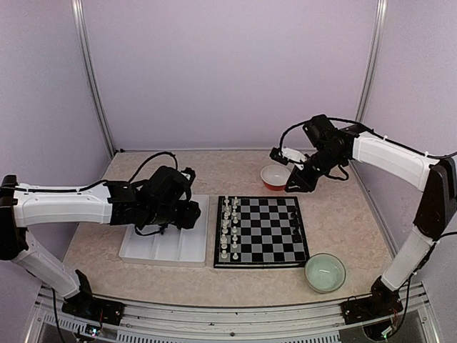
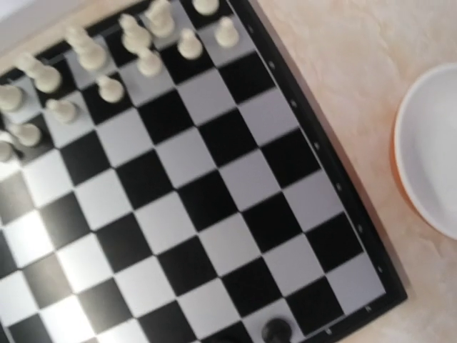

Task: Set up the chess pieces on the board
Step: Place the queen at d8, then pick up the knight from the storage box.

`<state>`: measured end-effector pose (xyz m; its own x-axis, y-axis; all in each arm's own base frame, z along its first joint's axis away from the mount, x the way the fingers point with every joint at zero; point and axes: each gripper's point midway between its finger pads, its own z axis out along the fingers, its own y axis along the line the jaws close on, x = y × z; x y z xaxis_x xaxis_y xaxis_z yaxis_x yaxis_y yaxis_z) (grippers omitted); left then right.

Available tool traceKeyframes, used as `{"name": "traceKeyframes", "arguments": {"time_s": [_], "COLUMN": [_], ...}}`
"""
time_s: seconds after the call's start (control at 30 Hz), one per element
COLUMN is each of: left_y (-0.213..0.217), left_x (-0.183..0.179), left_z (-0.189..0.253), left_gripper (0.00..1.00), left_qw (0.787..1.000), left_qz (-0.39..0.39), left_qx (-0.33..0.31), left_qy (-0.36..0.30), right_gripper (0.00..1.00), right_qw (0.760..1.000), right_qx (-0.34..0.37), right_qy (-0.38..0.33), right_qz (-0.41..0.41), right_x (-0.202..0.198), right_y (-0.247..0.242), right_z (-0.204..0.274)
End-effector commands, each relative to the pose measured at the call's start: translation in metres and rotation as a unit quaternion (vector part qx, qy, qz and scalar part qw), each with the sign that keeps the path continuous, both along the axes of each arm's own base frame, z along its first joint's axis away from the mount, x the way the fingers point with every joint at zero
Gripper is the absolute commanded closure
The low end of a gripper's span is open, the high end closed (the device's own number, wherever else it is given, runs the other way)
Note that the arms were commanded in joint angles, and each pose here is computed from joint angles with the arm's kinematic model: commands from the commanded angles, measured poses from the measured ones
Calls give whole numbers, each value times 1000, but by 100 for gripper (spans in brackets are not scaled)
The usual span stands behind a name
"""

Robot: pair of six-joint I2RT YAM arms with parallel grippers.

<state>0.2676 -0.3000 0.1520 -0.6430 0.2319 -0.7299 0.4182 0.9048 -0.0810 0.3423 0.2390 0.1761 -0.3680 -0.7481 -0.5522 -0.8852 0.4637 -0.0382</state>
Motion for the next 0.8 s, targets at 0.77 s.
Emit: {"name": "traceKeyframes", "arguments": {"time_s": [0.77], "left_y": [86], "left_x": [63], "left_z": [-87], "left_gripper": [61], "left_qw": [971], "left_qz": [184], "left_qx": [51], "left_qy": [146], "right_gripper": [76], "right_qw": [996], "right_qx": [83], "right_qy": [2], "right_qz": [43], "right_x": [-27], "right_y": [14], "right_z": [4]}}
